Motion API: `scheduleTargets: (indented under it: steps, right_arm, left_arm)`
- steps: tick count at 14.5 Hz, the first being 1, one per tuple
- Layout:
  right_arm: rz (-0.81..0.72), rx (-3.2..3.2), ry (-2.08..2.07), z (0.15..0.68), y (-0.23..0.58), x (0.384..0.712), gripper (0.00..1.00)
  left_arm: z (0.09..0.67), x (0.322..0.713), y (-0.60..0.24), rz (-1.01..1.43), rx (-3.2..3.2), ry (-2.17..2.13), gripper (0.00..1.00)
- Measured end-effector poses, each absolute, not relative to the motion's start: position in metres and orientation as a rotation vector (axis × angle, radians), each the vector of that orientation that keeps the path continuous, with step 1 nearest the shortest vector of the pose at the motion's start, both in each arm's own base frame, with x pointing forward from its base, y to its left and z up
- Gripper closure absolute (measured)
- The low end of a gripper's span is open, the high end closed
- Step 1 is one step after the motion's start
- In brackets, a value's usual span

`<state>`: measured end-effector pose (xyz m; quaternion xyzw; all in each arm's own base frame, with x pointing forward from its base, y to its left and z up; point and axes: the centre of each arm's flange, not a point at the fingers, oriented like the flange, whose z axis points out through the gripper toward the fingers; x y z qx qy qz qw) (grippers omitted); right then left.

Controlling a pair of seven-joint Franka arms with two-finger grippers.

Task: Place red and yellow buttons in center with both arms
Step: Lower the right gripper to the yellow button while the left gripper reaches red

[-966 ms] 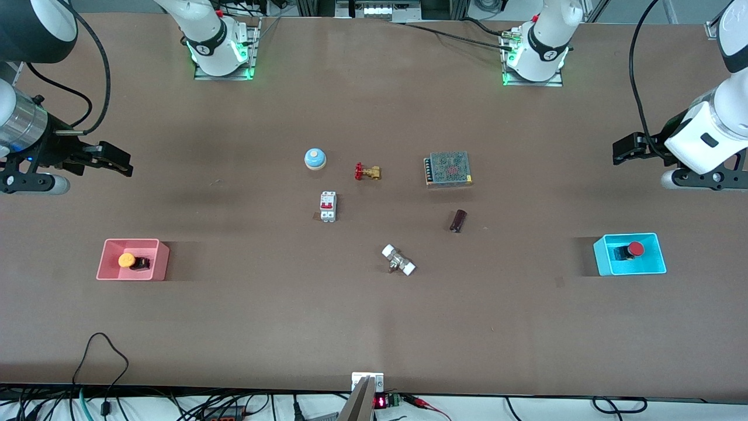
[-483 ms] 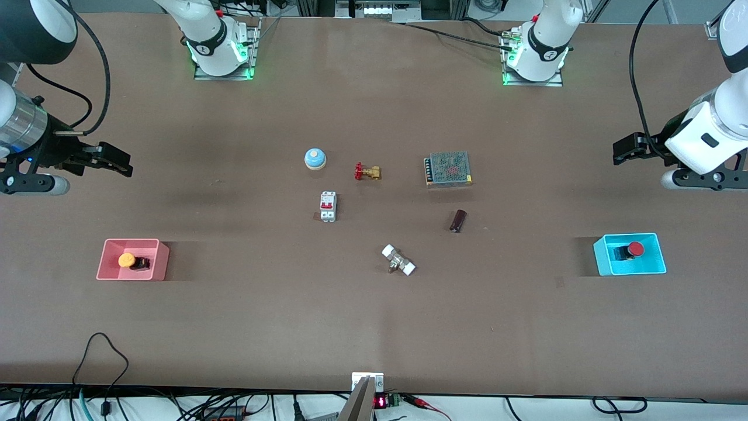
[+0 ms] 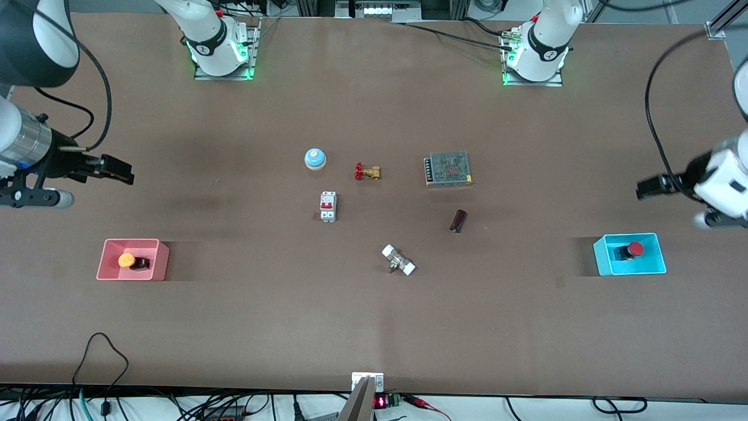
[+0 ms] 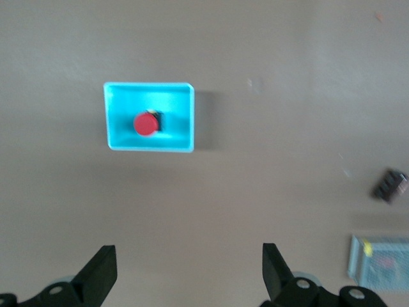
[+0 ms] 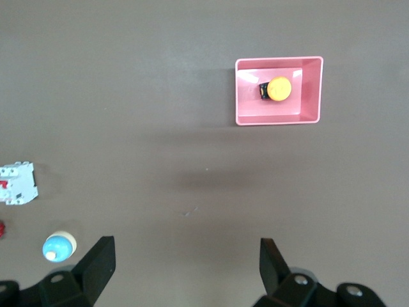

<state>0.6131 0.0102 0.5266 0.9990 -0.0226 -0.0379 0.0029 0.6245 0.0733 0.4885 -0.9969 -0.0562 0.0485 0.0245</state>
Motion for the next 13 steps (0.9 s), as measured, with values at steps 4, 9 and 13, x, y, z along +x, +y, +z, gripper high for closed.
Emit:
scheduleTargets:
  steps: [4,9,13]
  right_arm:
    - [-0.102,3.087,-0.092,0.479,-0.014,0.639,0.00]
    - [-0.057,3.086,-0.126,0.423,-0.035,0.664,0.00]
    - [0.035,3.086,-0.119,0.382,-0.046,0.668,0.00]
  left_arm:
    - [0.423,0.647,0.109,0.150,-3.083,-0.228,0.00]
    - [0.339,0.668,0.142,0.111,-3.093,-0.126,0.00]
    - [0.283,0.668,0.165,0.157,-3.100,-0.115,0.00]
